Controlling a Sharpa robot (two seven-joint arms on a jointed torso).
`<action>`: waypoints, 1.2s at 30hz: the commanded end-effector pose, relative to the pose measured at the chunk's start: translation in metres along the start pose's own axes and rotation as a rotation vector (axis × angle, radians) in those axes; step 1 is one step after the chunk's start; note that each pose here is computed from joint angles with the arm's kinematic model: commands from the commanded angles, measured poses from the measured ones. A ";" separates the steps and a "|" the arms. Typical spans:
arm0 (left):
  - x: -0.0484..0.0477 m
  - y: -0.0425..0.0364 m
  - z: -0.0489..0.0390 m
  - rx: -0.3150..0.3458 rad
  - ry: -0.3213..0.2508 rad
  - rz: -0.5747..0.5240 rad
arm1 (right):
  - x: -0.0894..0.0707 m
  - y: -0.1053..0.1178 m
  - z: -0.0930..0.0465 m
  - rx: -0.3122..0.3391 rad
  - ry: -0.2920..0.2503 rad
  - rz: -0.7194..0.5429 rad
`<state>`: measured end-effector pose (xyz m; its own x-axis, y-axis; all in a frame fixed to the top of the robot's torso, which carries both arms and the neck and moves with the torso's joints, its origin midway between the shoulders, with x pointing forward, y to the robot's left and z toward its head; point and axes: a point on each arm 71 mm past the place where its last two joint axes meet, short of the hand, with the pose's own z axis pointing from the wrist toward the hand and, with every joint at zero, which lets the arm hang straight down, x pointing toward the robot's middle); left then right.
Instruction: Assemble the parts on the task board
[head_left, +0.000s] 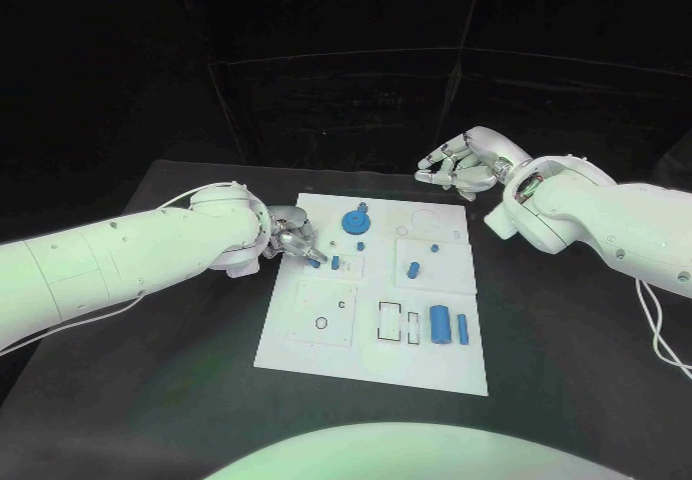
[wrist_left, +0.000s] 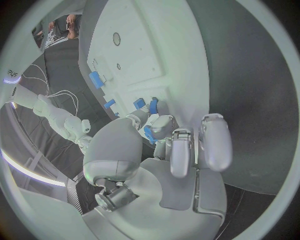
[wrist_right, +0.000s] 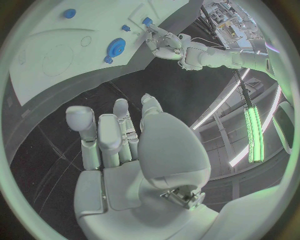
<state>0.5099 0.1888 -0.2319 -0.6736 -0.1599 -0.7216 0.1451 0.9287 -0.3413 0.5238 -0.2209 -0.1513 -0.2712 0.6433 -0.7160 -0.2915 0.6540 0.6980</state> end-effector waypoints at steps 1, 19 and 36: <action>-0.0006 -0.0012 0.0003 0.000 0.006 0.006 | -0.001 0.001 0.000 -0.009 0.002 -0.002; 0.0011 -0.0070 0.0017 0.009 0.029 0.018 | -0.001 0.001 0.000 -0.008 0.002 -0.002; -0.0008 -0.0049 0.0007 0.006 0.010 0.010 | -0.001 0.001 0.000 -0.008 -0.001 -0.002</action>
<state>0.5098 0.1840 -0.2317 -0.6851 -0.1443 -0.7140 0.1567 0.9281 -0.3379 0.5236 -0.2218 -0.1512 -0.2705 0.6433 -0.7163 -0.2905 0.6547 0.6978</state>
